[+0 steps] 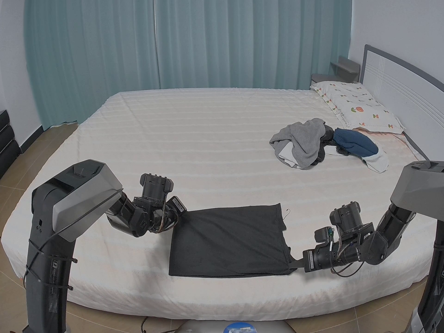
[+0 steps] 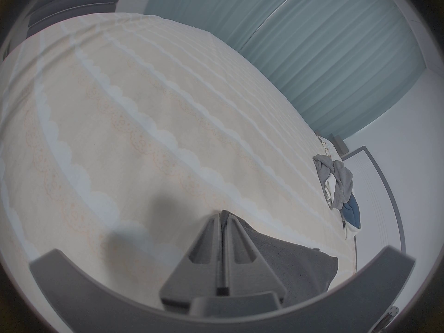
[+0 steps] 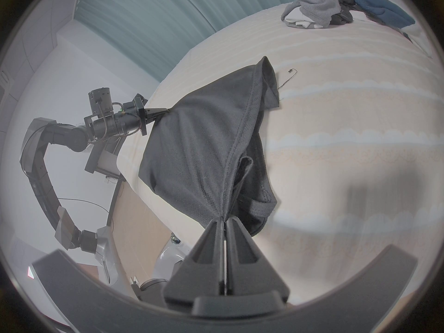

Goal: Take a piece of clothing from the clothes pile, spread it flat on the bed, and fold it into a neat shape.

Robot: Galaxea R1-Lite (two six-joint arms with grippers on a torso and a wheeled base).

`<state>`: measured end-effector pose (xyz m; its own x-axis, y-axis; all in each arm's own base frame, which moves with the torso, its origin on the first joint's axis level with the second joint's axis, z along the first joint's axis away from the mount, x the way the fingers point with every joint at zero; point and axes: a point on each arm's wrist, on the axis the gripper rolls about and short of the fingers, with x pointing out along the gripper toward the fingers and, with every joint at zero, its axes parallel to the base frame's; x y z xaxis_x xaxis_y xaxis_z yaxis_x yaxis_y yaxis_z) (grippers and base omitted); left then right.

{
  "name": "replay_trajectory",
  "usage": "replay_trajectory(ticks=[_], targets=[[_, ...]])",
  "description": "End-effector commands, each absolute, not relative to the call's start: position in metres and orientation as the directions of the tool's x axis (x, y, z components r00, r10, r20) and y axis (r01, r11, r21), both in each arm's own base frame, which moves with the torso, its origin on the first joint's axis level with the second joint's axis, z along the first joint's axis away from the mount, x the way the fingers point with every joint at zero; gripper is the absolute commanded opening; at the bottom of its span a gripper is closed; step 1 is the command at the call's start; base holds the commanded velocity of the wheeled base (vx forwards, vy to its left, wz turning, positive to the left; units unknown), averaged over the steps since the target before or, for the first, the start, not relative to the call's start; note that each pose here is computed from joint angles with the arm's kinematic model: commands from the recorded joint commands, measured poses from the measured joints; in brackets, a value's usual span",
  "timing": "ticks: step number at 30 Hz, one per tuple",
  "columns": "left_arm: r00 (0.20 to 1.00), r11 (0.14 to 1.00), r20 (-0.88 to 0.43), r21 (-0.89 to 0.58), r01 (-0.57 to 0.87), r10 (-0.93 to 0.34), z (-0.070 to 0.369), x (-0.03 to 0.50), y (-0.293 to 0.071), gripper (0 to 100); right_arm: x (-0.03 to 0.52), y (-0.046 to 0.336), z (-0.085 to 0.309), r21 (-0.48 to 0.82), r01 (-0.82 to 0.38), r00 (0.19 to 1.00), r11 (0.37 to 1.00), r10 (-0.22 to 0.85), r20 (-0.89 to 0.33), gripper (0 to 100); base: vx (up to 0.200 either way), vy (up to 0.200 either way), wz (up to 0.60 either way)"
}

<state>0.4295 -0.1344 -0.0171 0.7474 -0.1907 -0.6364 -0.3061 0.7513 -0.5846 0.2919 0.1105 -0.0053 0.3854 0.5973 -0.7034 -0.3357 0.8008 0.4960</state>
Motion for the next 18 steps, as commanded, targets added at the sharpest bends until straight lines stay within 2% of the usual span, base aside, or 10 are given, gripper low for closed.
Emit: replay_trajectory(ticks=[1, 3, 4, 7, 11, 18], targets=[[0.746, 0.751, -0.637, -0.585, -0.306, -0.192, -0.018, 0.429, -0.134, 0, 0.294, 0.108, -0.005, 0.495, -0.331, 0.395, 0.803, 0.595, -0.7, 0, 0.0, 0.0, 0.0], [0.744, 0.751, -0.638, -0.587, -0.302, -0.199, -0.016, 0.428, -0.135, 0, 0.294, 0.108, -0.006, 0.493, -0.334, 0.393, 0.803, 0.594, -0.702, 0, 0.0, 0.0, 0.0], [0.742, 0.751, -0.639, -0.588, -0.301, -0.202, -0.016, 0.427, -0.136, 100, 0.294, 0.108, -0.007, 0.491, -0.337, 0.392, 0.803, 0.594, -0.703, 100, 0.0, 0.0, 0.0], [0.742, 0.75, -0.639, -0.589, -0.302, -0.202, -0.016, 0.427, -0.136, 100, 0.298, 0.109, -0.003, 0.493, -0.347, 0.406, 0.798, 0.601, -0.688, 100, 0.0, 0.0, 0.0], [0.75, 0.744, -0.63, -0.596, -0.302, -0.201, -0.014, 0.428, -0.134, 100, 0.318, 0.11, 0.009, 0.5, -0.347, 0.469, 0.793, 0.608, -0.64, 100, 0.0, 0.0, 0.0], [0.775, 0.684, -0.602, -0.649, -0.333, -0.194, -0.003, 0.434, -0.126, 100, 0.363, 0.124, 0.01, 0.617, -0.168, 0.563, 0.769, 0.589, -0.58, 100, 0.0, 0.0, 0.0]])
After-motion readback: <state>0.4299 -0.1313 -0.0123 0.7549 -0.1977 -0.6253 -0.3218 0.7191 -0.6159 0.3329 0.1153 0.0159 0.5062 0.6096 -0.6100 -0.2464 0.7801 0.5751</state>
